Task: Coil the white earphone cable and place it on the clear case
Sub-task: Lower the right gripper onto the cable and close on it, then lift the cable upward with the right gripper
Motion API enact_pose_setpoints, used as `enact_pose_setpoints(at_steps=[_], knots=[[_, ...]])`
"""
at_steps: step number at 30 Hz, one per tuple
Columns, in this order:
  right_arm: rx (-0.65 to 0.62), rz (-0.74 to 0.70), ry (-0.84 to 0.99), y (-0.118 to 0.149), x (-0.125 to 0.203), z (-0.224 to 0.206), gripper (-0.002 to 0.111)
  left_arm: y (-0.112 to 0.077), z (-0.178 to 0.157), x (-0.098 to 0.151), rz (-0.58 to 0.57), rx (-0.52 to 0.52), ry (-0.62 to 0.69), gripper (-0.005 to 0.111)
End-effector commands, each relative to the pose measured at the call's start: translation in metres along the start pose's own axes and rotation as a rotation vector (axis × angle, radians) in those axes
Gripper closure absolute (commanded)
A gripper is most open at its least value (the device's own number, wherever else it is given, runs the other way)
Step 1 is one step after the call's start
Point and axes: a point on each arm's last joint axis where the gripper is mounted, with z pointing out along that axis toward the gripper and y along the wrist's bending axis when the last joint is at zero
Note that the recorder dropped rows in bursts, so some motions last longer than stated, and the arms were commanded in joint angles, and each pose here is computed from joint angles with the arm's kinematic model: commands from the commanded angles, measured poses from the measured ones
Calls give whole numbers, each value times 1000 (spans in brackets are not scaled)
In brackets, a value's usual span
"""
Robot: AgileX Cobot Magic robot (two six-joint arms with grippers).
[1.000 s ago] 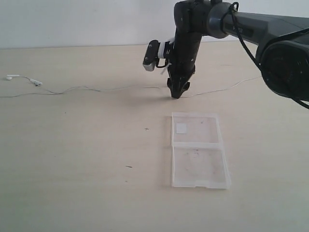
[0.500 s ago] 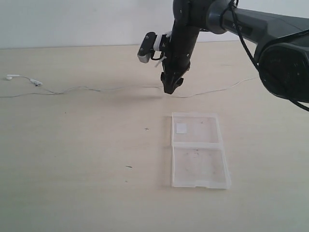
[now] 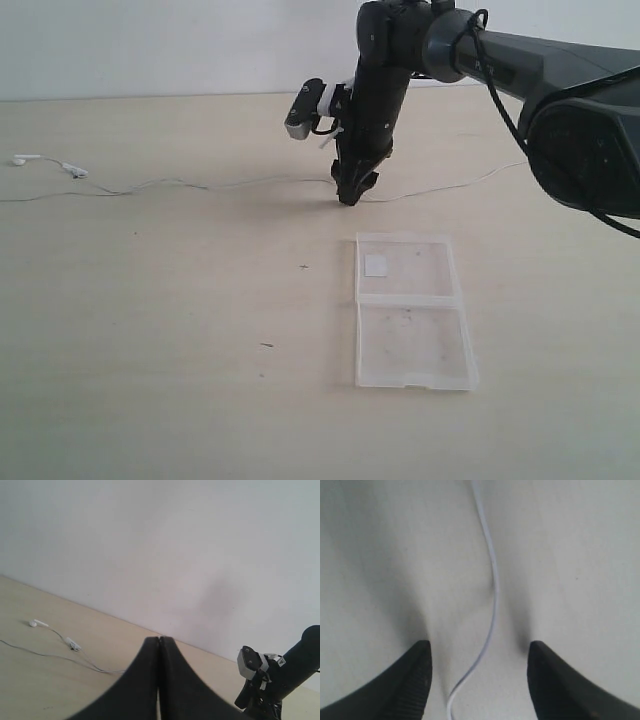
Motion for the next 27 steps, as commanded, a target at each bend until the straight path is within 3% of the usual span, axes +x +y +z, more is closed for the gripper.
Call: enact_pose_setpoints(at_steps=[1,5,13,18,27], knots=[[2,9,7,-1,1,3,54,-1,-1,0,1,11,-6,107],[1,12,8,-1,2,4,65,-1,-1,0,1,11,-6,107],[16,-39,-6,-3,0,2,108,-1,-1,0,1,11,-6,107],[60,-8,-48,-5,-5,-22,108,-1,-1,0,1,11,-6,107],[156,48,-153,-2,-11,-115,108,-1,-1,0,1,11,-6,107]])
